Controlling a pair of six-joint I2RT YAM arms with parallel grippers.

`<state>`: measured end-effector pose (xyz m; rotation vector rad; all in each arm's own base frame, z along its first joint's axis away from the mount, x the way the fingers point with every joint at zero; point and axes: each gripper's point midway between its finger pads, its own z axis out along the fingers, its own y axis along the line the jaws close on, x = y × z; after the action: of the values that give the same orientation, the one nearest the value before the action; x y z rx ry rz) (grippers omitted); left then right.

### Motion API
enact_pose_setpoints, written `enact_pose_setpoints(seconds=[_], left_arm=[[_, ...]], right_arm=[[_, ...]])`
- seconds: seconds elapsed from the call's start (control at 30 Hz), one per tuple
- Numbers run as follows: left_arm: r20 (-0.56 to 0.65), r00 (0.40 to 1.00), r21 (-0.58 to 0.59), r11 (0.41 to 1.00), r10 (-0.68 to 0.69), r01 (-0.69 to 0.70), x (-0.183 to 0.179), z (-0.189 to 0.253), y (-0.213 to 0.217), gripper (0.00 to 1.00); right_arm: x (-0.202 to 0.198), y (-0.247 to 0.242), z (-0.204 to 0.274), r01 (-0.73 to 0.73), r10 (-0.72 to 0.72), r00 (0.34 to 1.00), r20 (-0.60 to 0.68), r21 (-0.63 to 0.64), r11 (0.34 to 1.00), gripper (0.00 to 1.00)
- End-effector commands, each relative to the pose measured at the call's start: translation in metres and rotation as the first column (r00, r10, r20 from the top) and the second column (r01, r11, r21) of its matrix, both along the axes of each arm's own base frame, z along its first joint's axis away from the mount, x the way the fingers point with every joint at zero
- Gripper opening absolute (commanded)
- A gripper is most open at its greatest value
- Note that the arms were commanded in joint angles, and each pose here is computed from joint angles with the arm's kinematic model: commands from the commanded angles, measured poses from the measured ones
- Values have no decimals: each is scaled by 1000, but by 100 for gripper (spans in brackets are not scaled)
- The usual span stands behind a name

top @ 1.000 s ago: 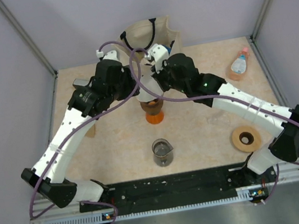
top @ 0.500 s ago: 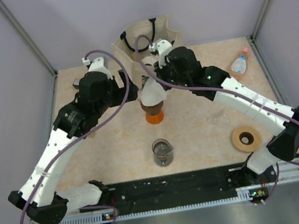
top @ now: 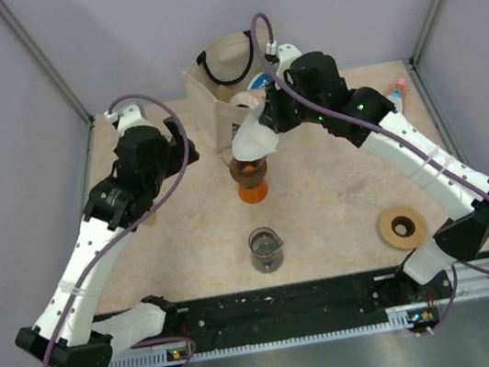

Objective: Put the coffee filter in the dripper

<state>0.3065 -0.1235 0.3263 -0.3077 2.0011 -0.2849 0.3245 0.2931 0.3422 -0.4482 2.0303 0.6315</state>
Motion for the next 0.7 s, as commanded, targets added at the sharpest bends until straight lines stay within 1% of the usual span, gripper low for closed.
enact_pose_setpoints(seconds=[0.0,0.23,0.47,0.6,0.67], left_arm=[[38,999,-87,996,19,-16,16,3,8,99],[9,1000,-101,994,29,-28,23,-10,22,99],[-1,1000,-105,994,20,-20,23,-21,25,99],[-7,1000,-104,995,11,-11,24,-23,24,99],[-11,1000,-106,994,2,-3,26,-25,22,99]], right_arm=[[3,4,2,14,-5,992,-125,72,997,0],[14,19,-29,-13,30,968,-251,71,997,0],[38,20,-62,39,-42,956,-291,-13,999,1],[44,23,-73,27,-37,951,-307,-35,999,8],[46,25,-75,21,-32,951,-309,-39,999,15]])
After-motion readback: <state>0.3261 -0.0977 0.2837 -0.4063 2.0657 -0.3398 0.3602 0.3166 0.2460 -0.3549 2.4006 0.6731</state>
